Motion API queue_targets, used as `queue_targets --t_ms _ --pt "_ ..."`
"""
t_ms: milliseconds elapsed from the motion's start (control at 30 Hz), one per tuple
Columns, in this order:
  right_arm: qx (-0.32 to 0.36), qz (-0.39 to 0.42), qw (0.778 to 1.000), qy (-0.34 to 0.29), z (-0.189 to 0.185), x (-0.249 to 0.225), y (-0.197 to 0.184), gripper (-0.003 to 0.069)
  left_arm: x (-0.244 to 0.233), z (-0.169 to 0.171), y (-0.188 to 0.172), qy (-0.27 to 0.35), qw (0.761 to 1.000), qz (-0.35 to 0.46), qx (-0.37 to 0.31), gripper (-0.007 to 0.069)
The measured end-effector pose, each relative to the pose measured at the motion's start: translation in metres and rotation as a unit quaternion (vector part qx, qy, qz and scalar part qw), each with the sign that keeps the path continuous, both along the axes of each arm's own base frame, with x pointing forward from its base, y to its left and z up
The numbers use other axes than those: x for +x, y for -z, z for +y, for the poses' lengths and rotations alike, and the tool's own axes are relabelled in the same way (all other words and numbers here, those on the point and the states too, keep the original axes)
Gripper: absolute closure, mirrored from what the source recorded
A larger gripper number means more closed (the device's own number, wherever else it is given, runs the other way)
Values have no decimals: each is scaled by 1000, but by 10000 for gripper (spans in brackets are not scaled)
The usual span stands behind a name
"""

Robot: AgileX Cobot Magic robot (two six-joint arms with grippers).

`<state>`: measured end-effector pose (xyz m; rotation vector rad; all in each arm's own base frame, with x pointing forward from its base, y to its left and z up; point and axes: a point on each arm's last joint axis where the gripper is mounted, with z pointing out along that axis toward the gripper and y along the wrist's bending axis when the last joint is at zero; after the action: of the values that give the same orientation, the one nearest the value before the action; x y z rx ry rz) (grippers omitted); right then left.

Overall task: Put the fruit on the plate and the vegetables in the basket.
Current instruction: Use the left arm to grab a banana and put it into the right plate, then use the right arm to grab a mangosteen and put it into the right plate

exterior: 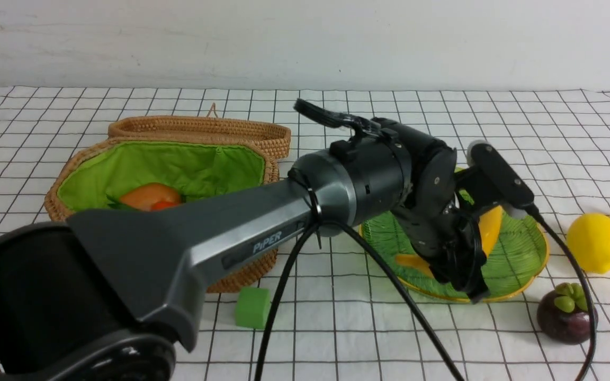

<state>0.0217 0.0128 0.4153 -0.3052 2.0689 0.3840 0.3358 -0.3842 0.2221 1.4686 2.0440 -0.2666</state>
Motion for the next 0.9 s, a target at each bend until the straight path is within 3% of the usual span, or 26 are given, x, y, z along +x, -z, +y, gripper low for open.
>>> queue_targets --t_ms 133,300,367,500,633,667,733,800,833,900 --pt "0 3 1000 -1 0 0 1 422 3 -3 -1 1 1000 -20 -15 237" --pt "0 2 1000 -1 0 0 0 422 4 -2 -8 -6 999 -26 -26 44" --pt "3 6 1000 1 2 3 0 422 1 2 -20 -17 999 -18 -32 -1" --pt "-2 43 999 13 9 21 3 422 -15 19 -70 -40 998 -4 -47 -10" --pt "-49 111 992 24 23 59 14 421 -43 51 -140 -90 992 16 -87 110" --pt "-76 130 988 29 28 75 20 421 -57 68 -168 -114 988 24 -104 200" --pt "-104 145 983 37 32 92 26 421 -67 80 -186 -129 985 26 -113 295" --pt "-156 162 973 53 39 126 40 421 -91 111 -221 -156 980 27 -117 512" --pt "-175 174 967 62 43 142 48 421 -101 126 -233 -169 979 24 -110 580" --pt "-186 190 961 71 44 156 56 421 -110 138 -243 -180 977 21 -108 629"
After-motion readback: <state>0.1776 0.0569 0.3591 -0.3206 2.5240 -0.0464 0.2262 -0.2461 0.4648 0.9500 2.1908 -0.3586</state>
